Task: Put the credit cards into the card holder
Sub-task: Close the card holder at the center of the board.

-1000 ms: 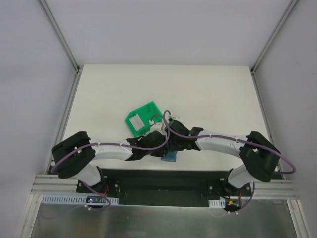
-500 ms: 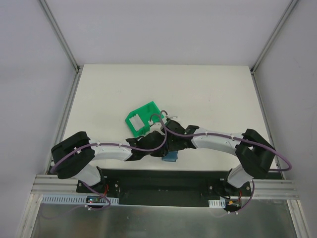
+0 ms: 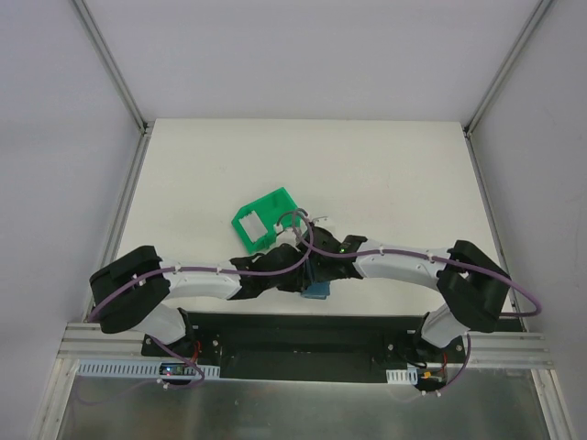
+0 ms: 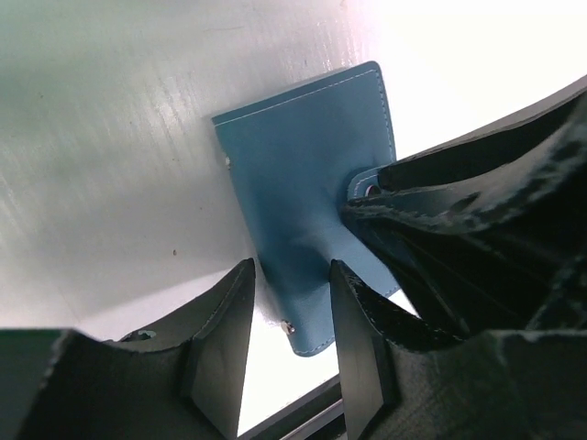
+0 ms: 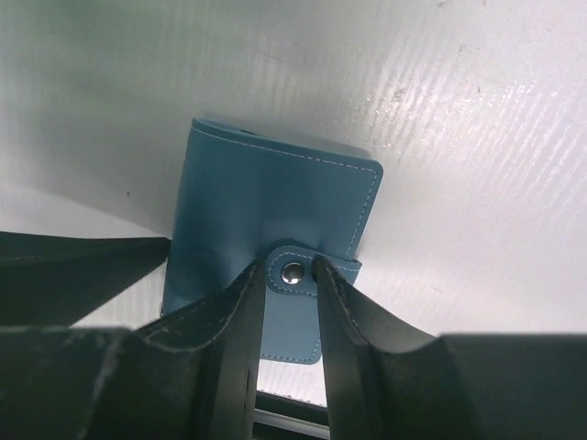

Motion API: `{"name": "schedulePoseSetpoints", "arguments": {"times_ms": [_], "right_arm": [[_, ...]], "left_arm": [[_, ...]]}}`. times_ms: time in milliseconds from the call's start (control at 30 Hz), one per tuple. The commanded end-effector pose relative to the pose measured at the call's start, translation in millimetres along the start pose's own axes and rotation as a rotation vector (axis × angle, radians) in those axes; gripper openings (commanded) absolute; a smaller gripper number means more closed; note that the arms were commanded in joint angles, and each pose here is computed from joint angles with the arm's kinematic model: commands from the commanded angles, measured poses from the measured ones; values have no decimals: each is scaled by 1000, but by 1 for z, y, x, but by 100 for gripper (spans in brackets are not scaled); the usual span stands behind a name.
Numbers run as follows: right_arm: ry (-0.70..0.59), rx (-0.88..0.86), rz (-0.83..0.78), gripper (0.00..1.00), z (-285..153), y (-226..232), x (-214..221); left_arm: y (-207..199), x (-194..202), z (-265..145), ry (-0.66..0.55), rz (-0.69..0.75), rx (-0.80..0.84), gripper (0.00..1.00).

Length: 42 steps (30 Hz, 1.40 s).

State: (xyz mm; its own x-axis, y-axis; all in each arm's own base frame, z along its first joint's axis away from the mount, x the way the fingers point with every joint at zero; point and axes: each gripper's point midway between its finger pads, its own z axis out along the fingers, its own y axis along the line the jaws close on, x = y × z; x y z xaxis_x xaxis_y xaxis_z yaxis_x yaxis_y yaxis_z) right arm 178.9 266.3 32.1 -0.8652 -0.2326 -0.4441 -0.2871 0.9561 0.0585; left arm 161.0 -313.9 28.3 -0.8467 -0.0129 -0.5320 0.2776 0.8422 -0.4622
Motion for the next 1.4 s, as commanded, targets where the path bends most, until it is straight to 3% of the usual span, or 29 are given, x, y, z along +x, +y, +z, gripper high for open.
{"name": "schedulePoseSetpoints", "arguments": {"times_ms": [0,200,367,967,1200,1367], "right_arm": [[-4,34,-12,32,-8,-23,13],[-140,-111,55,36,-28,-4,-12],[-167,-128,61,37,-38,-4,-21],[-82,-119,85,28,-7,-5,4],[2,49,20,20,1,-22,12],[-59,1,5,27,-15,-19,0]], "left_arm": [[-1,-1,-8,-27,1,14,38],[2,0,-8,-32,-11,4,40],[4,1,-8,-33,-29,-4,40],[9,6,-8,-25,-49,-17,41],[9,5,-10,-31,-46,-7,41],[8,-1,-18,-50,-43,-5,46]]}}
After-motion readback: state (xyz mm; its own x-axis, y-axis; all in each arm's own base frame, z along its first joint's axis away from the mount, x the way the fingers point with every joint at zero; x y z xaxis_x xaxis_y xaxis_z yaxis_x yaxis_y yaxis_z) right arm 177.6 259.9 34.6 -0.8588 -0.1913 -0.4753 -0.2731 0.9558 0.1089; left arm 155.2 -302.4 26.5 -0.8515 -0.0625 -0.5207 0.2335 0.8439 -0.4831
